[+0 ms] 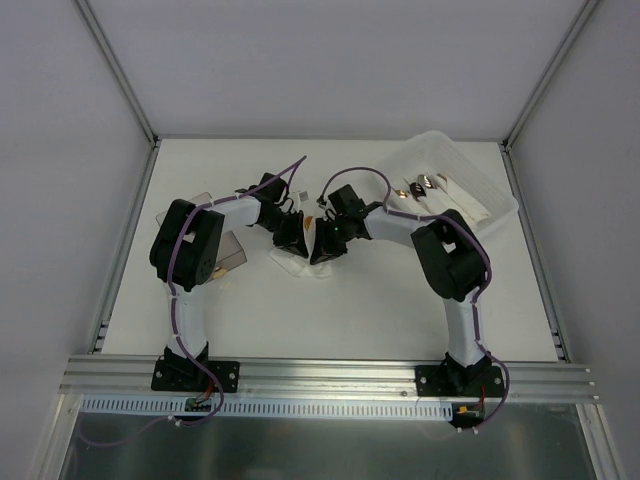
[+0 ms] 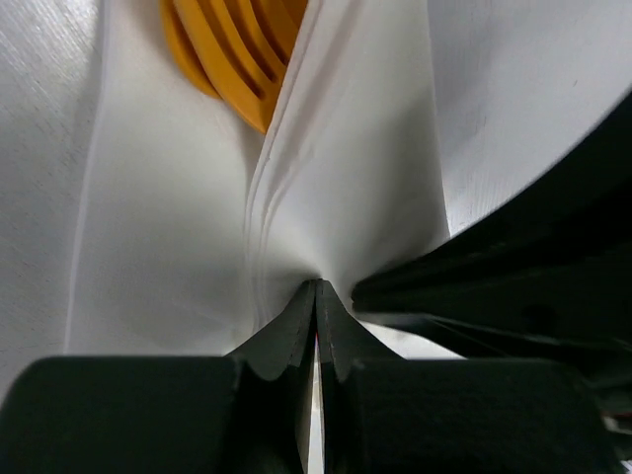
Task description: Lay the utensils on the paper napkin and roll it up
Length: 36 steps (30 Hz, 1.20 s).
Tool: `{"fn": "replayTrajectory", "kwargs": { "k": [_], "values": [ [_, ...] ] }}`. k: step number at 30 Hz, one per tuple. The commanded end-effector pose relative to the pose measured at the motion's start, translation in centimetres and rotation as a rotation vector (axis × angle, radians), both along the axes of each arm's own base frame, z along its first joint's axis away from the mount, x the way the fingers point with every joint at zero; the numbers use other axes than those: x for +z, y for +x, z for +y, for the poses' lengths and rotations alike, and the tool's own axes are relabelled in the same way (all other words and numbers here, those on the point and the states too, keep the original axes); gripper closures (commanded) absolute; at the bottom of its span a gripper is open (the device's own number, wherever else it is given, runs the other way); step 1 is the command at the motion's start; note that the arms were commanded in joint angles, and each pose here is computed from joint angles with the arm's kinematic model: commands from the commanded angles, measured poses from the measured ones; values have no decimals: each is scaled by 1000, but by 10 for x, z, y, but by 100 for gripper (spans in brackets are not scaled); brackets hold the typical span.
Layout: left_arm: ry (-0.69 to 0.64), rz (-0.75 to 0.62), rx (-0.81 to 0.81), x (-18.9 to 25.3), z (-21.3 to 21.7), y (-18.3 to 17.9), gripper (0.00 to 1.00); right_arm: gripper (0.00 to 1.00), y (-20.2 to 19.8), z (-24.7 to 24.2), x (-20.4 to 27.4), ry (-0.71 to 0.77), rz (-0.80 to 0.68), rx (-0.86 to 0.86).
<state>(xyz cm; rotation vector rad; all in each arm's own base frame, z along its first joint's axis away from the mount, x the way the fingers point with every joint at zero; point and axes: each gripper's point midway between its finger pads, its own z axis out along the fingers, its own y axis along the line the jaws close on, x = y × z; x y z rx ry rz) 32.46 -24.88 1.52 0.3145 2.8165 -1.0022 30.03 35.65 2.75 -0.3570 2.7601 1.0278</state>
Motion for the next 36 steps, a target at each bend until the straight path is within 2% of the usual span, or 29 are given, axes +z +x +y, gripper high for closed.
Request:
{"fn": "replayTrajectory", "kwargs": {
  "k": [1,4,7,12,17,21,28,36],
  "values": [
    [133,16,11,-32,27,-7,100,91,-1,-16,-19,-142,-11,12],
    [135,9,8,-31,27,-7,100,92,-1,-23,-29,-191,-3,9],
    [138,8,4,-31,28,-8,100,90,-4,-19,-22,-156,1,22],
    [142,5,-4,-31,30,-9,100,82,2,3,25,66,-9,18],
    [143,10,-20,-34,31,-12,100,81,27,12,65,213,-83,-23],
    [147,12,-30,-35,32,-14,100,82,36,12,57,192,-84,-33],
    [147,9,-43,-35,33,-16,100,83,27,16,30,159,-37,-10],
    [152,-10,-50,-32,34,-14,100,90,29,-10,-13,-30,-41,-61]
  ]
}}
